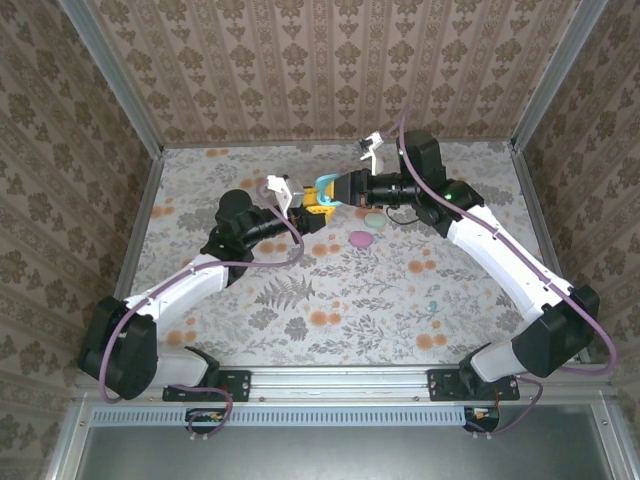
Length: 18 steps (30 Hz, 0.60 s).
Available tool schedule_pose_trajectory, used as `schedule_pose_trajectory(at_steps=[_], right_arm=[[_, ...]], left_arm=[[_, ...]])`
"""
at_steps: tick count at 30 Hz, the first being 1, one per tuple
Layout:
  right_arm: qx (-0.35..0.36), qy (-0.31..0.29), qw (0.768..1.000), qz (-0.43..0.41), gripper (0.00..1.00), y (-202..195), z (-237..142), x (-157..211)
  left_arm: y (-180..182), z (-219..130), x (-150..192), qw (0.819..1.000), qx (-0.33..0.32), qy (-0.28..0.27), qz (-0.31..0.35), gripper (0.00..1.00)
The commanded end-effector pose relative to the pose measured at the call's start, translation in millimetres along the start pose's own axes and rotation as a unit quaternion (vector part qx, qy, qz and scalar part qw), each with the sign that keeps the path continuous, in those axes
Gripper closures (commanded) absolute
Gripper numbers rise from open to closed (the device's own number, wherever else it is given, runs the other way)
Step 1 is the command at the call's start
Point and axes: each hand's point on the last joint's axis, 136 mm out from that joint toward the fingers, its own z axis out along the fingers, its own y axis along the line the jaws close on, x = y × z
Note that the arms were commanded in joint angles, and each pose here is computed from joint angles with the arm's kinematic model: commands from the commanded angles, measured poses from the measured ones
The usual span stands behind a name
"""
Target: Insert the wireless bluetooth earbuds into the charging case
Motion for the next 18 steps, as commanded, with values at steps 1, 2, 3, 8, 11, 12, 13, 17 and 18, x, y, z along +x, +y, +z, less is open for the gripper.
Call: schedule_pose_trajectory(at_steps=[1, 2, 3, 8, 11, 12, 13, 17, 18], right_arm=[[-0.001, -0.008, 1.000, -0.013, 0.82, 5.5, 3.7, -7.2], [0.000, -0.008, 1.000, -0.012, 0.82, 5.2, 4.7, -7.1], [0.002, -0.007, 1.000, -0.012, 0.82, 4.6, 5.4, -6.5], [0.027, -0.007, 1.000, -0.014, 0.82, -5.7, 9.3, -3.5], [0.031, -0.007, 0.999, -0.018, 0.82, -6.8, 8.7, -3.1], [0.027, -0.010, 0.999, -0.022, 0.82, -4.2, 8.4, -4.0], [0.023, -0.013, 0.999, -0.025, 0.82, -1.9, 8.0, -4.8], [0.027, -0.023, 0.999, -0.029, 0.82, -1.9, 7.4, -8.5], [0.027, -0.022, 0.999, -0.028, 0.82, -2.4, 8.4, -7.7]], left_arm=[[-6.5, 1.6, -19.7, 0.999, 0.012, -0.020, 0.027, 0.68], [-6.1, 1.6, -19.7, 0.999, 0.012, -0.020, 0.027, 0.68], [-6.2, 1.6, -20.4, 0.999, 0.012, -0.021, 0.027, 0.68], [-6.2, 2.1, -21.0, 0.999, 0.012, -0.021, 0.027, 0.68], [-5.8, 1.7, -21.1, 0.999, 0.011, -0.022, 0.028, 0.68], [-6.2, 1.6, -20.1, 0.999, 0.012, -0.021, 0.026, 0.68], [-6.3, 1.8, -20.4, 0.999, 0.012, -0.021, 0.027, 0.68], [-6.5, 1.8, -20.6, 0.999, 0.012, -0.022, 0.027, 0.68], [-6.0, 1.9, -20.7, 0.999, 0.011, -0.022, 0.027, 0.68]])
